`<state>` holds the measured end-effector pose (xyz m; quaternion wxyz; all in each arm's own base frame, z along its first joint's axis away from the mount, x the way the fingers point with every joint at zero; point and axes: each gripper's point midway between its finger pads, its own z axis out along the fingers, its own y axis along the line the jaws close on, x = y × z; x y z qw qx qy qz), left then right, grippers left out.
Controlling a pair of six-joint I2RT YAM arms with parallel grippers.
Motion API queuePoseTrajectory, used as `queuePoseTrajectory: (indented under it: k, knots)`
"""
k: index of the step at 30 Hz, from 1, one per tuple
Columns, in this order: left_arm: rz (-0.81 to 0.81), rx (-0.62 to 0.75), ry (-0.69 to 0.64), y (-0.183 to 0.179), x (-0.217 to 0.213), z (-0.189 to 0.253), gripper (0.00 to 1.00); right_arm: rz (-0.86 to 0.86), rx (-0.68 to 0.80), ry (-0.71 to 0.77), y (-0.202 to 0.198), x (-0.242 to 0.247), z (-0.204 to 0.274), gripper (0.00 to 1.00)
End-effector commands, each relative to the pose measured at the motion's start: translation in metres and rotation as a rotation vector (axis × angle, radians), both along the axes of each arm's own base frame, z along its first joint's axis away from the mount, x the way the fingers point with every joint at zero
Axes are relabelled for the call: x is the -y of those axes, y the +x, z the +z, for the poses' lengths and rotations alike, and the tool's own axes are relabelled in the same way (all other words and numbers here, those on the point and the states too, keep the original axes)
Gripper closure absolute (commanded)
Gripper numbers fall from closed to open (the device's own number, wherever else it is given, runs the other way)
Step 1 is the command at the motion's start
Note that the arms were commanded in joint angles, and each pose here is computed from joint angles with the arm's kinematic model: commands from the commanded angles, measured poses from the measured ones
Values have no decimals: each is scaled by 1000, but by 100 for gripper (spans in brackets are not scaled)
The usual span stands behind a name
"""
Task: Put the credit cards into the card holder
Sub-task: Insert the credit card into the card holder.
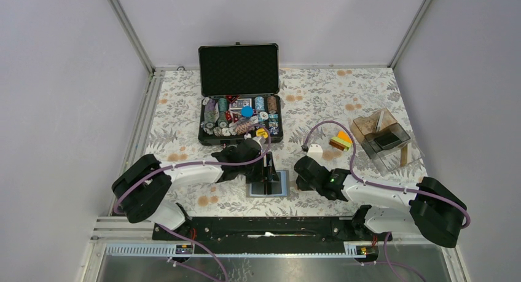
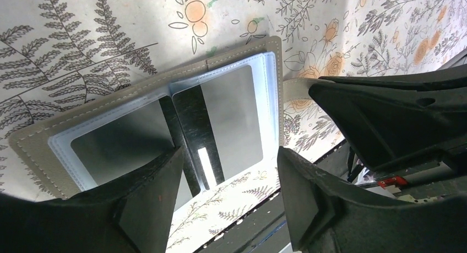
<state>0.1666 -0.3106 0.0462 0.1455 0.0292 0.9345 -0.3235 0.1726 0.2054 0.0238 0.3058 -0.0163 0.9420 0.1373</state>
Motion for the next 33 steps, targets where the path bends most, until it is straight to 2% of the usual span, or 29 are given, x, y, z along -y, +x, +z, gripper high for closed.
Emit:
queuePoseTrajectory:
  k: [1,11,23,33]
  knots:
    - [34,4,-4,5,3,-1,34,-19,13,22,2,0,4,100]
    - [26,-43,-25,-3,9,-12,33,-24,13,24,2,1,3,100]
    - [18,-25,-147,-2,30,12,34,-23,9,24,1,1,2,100]
    - [-11,-7,-158,-5,38,20,34,-25,12,20,1,2,4,100]
